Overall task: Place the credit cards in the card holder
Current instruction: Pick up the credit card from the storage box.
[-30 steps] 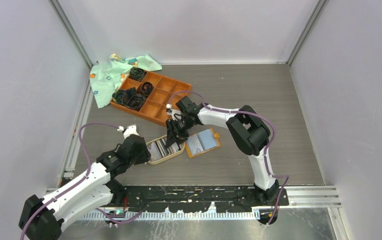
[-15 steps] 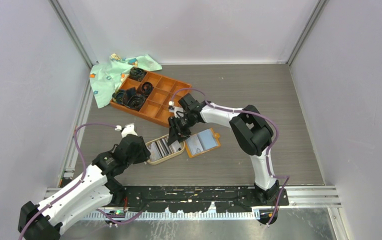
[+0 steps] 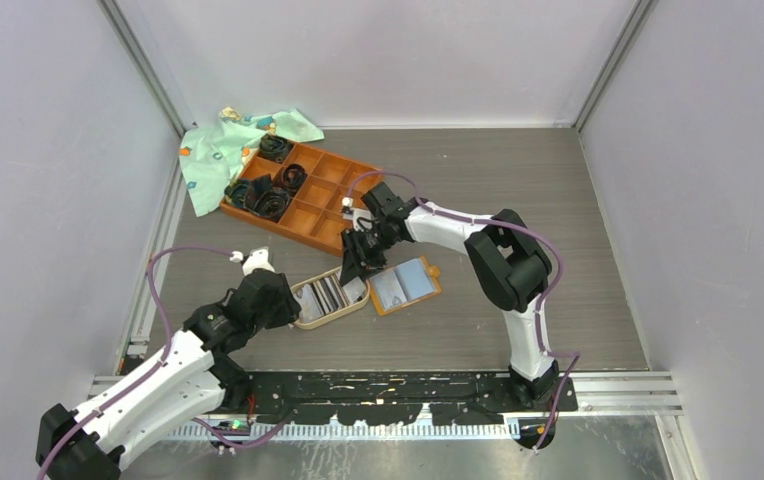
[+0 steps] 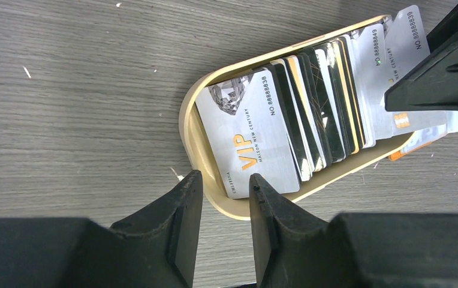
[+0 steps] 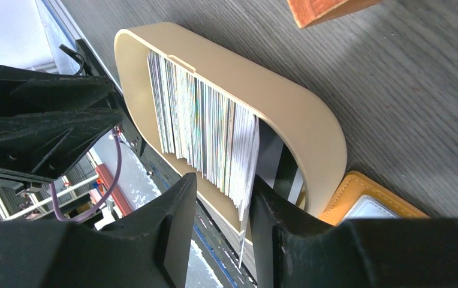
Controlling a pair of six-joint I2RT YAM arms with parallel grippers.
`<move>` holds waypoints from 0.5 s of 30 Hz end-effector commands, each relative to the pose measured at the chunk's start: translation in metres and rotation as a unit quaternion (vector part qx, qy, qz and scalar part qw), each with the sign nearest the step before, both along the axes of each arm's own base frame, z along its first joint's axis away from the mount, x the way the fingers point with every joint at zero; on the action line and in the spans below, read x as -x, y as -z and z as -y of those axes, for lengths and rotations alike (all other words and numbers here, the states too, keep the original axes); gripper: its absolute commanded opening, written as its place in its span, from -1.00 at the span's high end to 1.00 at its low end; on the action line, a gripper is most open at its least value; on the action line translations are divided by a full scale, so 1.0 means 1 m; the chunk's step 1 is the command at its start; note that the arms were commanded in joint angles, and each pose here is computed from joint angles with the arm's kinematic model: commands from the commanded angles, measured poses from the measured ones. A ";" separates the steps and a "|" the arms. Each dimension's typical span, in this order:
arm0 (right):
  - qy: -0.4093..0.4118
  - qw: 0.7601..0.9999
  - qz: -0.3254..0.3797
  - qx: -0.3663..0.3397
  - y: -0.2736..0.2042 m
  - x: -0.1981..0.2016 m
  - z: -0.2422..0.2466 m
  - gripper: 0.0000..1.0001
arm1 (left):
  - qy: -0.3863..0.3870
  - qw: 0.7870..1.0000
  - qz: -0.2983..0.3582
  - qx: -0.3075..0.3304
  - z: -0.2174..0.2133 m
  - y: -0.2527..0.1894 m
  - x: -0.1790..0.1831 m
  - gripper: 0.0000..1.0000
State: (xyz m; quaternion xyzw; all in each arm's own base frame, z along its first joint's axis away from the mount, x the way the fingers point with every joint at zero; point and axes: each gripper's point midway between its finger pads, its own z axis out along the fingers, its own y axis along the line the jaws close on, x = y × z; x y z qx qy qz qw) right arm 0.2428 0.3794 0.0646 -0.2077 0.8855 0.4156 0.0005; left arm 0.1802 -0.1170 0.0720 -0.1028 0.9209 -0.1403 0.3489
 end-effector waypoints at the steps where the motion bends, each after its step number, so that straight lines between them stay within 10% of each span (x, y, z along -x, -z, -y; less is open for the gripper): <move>1: 0.003 0.999 0.035 -0.025 -0.030 -0.009 0.001 0.16 | 0.008 1.000 0.024 0.010 0.005 -0.020 -0.007 0.30; 15: 0.012 0.998 0.059 0.015 -0.015 -0.021 0.015 0.90 | 0.014 0.999 0.029 0.015 0.007 -0.025 -0.008 0.31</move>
